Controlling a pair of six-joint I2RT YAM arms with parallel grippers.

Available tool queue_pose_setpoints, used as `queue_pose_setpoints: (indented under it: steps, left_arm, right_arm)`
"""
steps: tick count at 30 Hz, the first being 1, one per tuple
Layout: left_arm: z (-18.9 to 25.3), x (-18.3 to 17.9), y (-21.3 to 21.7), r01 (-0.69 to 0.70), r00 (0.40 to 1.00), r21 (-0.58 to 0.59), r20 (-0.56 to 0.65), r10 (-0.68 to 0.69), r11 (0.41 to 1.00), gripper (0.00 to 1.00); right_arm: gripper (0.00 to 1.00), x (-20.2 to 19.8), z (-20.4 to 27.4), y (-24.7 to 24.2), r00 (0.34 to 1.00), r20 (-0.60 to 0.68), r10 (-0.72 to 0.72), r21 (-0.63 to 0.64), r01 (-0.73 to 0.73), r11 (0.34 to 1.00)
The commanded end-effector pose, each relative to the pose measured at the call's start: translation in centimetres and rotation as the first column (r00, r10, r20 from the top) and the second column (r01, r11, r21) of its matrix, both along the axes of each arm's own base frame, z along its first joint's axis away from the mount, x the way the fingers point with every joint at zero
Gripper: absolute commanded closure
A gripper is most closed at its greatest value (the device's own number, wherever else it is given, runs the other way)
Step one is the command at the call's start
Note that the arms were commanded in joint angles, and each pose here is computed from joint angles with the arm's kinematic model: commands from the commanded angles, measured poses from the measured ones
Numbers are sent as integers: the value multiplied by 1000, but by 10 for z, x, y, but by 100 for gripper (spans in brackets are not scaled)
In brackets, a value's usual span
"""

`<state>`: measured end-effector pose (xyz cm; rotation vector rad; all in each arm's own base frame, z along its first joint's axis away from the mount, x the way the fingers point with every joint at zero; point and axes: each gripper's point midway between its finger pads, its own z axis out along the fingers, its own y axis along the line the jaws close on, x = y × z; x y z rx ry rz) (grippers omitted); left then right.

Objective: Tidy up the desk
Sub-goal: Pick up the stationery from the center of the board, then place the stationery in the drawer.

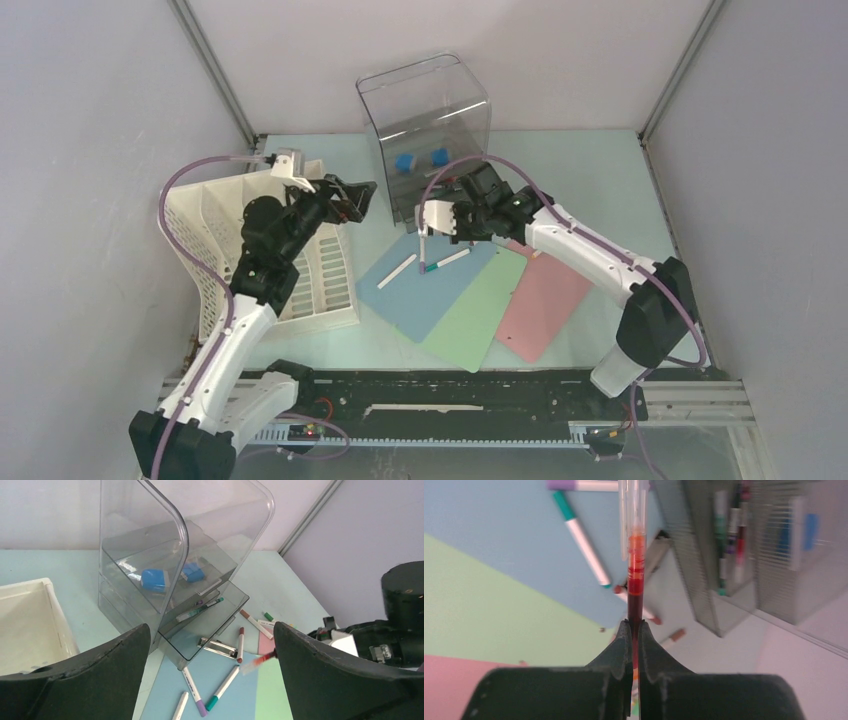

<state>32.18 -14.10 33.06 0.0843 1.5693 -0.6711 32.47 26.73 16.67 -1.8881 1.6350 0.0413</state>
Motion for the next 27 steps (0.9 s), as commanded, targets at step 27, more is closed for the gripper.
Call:
queue_pose_setpoints:
  steps: [27]
  left_arm:
    - [20, -3, 5, 48, 998, -79, 32, -46, 996, 0]
  right_arm:
    - [69, 151, 11, 35, 913, 408, -18, -153, 88, 984]
